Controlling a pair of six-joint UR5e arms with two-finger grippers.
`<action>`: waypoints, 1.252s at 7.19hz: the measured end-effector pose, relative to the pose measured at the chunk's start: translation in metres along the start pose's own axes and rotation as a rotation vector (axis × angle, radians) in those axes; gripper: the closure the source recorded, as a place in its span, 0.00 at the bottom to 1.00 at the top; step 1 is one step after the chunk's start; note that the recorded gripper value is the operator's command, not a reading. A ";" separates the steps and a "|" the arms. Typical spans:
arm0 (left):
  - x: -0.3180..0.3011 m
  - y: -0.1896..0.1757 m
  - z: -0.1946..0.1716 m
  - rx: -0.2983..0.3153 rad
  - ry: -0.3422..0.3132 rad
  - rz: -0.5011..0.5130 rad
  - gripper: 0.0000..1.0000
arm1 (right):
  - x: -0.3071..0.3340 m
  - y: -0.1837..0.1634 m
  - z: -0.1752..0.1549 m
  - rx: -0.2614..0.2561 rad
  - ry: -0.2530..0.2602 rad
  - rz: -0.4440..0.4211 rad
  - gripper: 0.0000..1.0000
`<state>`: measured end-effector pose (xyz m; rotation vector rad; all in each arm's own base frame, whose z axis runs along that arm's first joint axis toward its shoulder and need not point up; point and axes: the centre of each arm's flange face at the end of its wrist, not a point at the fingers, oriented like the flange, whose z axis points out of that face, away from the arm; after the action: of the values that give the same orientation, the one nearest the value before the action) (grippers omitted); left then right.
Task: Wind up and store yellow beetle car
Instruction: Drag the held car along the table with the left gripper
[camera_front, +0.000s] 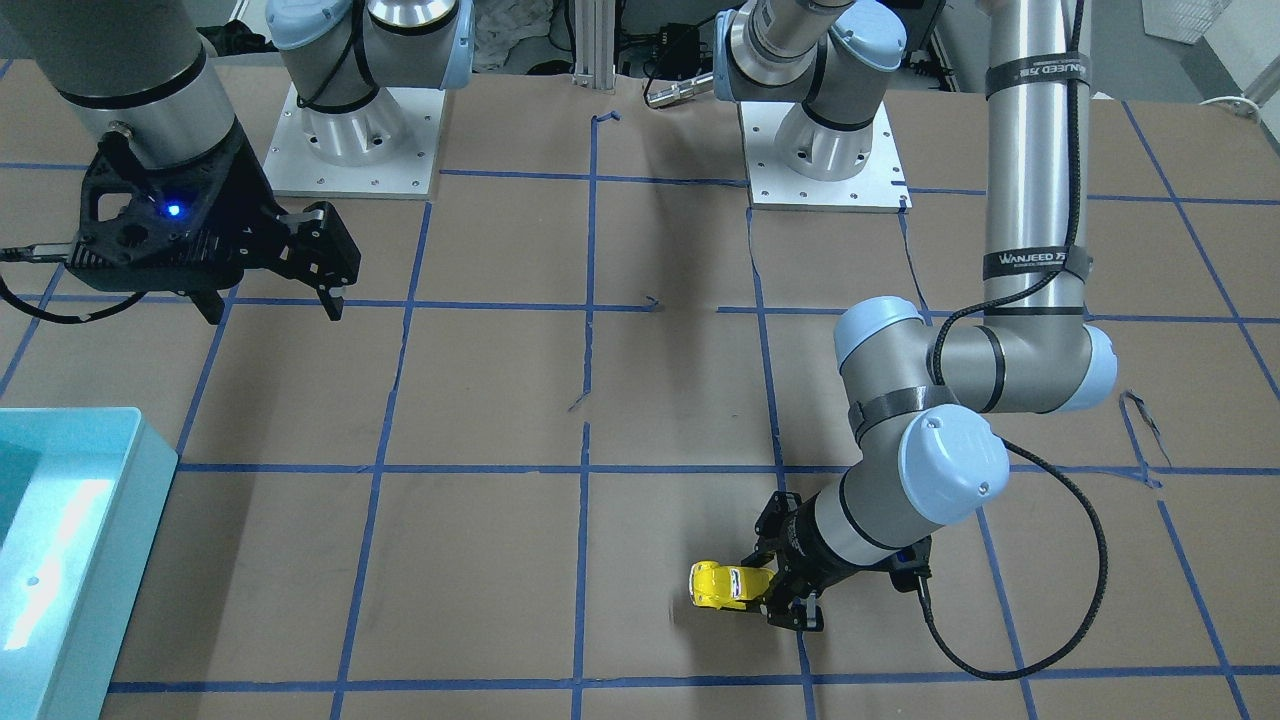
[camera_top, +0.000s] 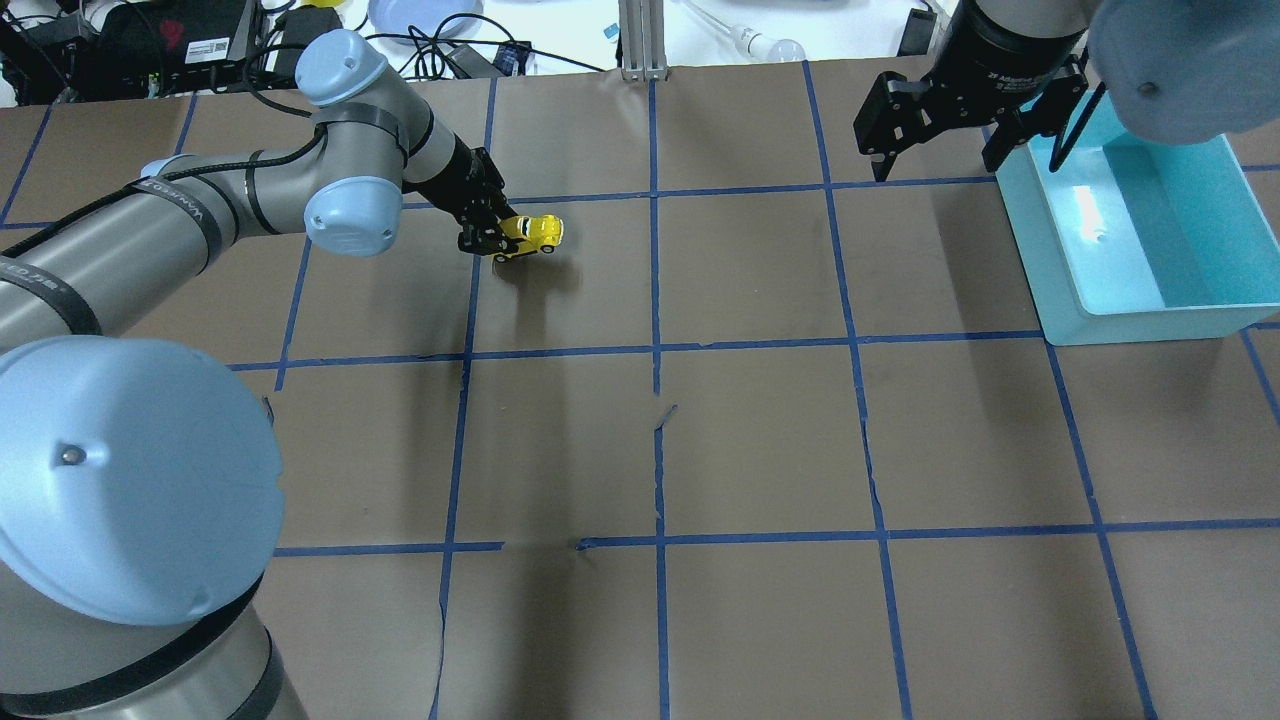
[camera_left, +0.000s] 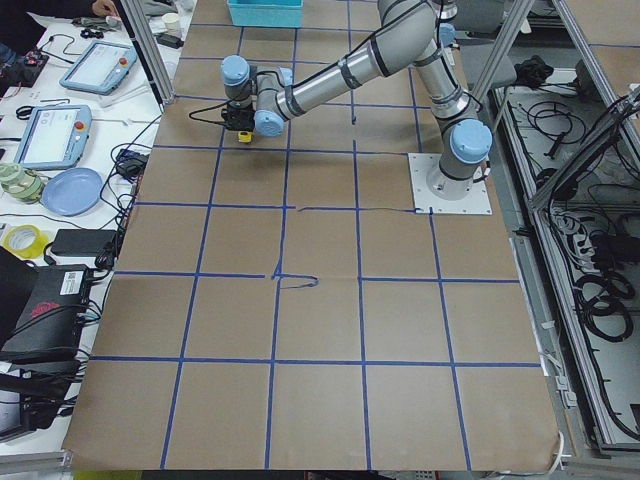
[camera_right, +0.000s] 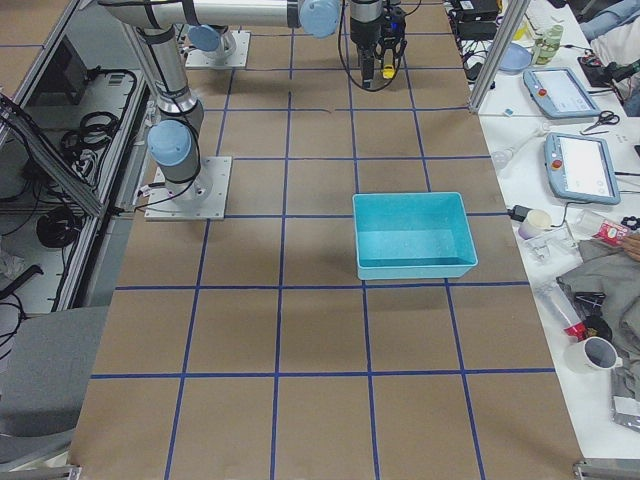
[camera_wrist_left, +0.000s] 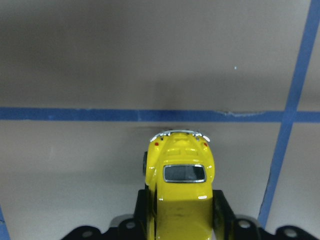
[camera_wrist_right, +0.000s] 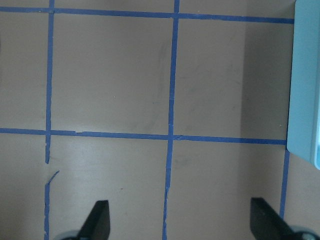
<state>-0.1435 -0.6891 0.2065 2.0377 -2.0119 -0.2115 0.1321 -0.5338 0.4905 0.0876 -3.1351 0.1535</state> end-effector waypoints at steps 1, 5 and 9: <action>0.000 -0.003 0.004 0.006 -0.005 -0.001 1.00 | 0.000 0.000 0.000 0.000 0.000 0.000 0.00; 0.007 -0.042 -0.001 0.053 0.000 -0.053 1.00 | 0.000 0.000 0.000 0.000 0.000 0.000 0.00; 0.009 -0.073 -0.004 0.125 -0.003 -0.071 1.00 | 0.000 0.000 0.000 -0.001 0.000 0.000 0.00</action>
<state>-0.0721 -0.6982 0.1895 2.1876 -2.0030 -0.1050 0.1321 -0.5336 0.4907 0.0873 -3.1352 0.1526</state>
